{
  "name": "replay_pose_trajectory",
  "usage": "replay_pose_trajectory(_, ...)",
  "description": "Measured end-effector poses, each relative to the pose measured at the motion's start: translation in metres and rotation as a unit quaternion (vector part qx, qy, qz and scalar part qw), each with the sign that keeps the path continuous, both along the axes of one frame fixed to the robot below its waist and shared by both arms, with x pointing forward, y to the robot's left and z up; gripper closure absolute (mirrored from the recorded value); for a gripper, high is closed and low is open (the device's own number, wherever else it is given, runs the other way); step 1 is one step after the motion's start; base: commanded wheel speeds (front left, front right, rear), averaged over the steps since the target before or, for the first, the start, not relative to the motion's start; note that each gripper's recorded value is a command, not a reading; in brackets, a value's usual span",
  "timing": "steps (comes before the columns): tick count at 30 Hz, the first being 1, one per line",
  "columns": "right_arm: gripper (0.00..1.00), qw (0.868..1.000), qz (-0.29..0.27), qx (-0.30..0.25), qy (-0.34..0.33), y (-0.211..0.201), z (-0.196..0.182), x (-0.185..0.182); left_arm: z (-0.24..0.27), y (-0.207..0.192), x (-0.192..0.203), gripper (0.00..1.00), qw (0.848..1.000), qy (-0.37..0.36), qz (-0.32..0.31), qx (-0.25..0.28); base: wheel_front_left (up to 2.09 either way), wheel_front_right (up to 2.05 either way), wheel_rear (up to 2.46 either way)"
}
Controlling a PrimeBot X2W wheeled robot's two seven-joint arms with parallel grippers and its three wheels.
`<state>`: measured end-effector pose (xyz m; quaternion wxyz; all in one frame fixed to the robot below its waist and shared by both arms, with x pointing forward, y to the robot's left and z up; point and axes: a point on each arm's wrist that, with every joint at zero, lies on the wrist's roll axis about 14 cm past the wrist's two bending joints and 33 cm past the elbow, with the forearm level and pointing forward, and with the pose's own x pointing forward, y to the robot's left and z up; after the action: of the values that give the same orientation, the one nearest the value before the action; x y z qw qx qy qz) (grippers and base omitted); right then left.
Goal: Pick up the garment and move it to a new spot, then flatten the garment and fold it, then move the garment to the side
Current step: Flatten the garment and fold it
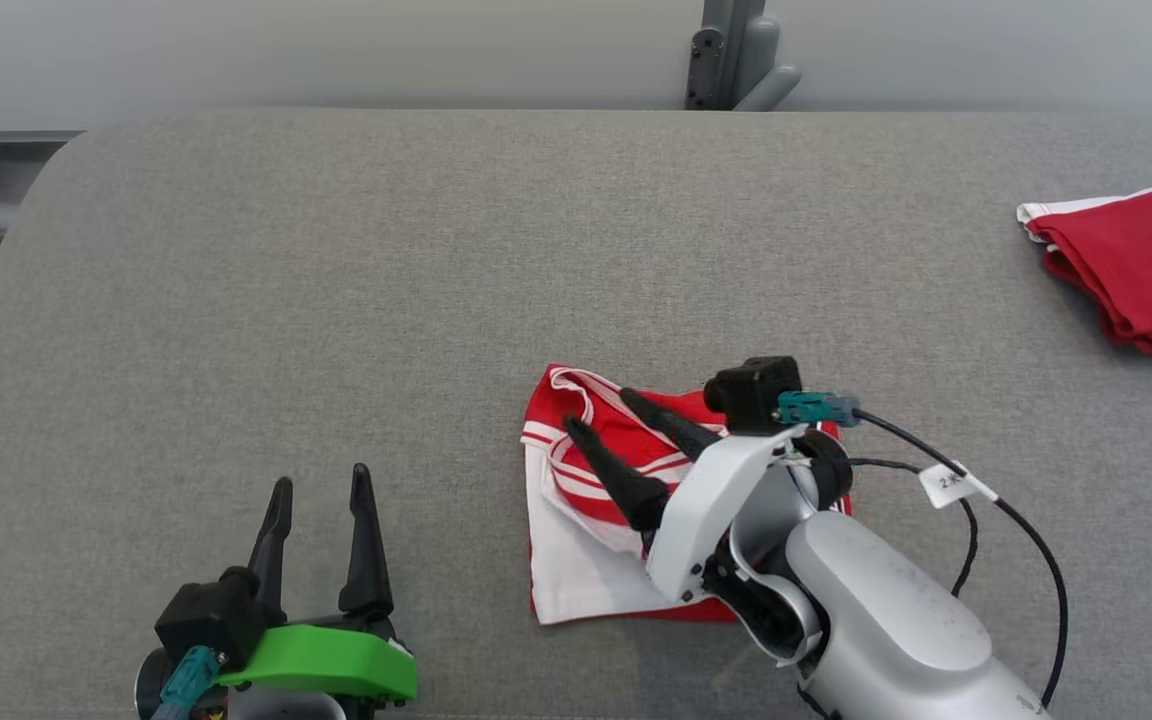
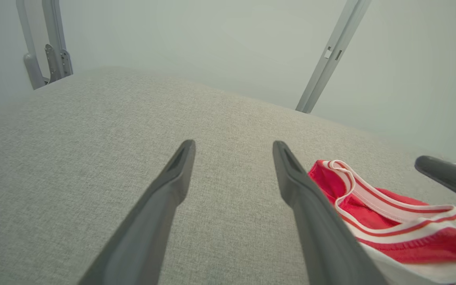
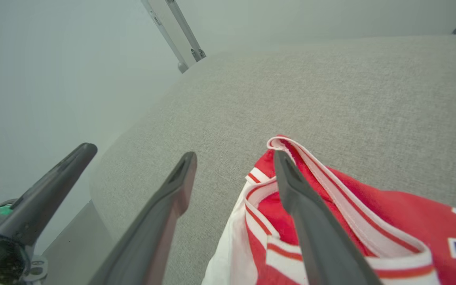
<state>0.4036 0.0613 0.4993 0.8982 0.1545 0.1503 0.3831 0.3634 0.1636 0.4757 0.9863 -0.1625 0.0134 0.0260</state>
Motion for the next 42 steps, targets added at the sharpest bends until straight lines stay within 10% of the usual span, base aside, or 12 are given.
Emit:
replay_pose_trajectory(15, 0.00, 0.981, -0.177, 0.018, -0.078, -0.107, 0.026, 0.026, -0.001, -0.021, 0.009, 0.00, 0.999, 0.000, -0.032, -0.001, 0.00, 0.00, 0.00)
replay_pose_trajectory(42, 0.00, 0.969, -0.221, -0.025, -0.105, -0.132, 0.007, 0.012, 0.001, -0.012, 0.001, 0.00, 1.000, -0.003, -0.020, 0.003, 0.00, 0.00, 0.00)
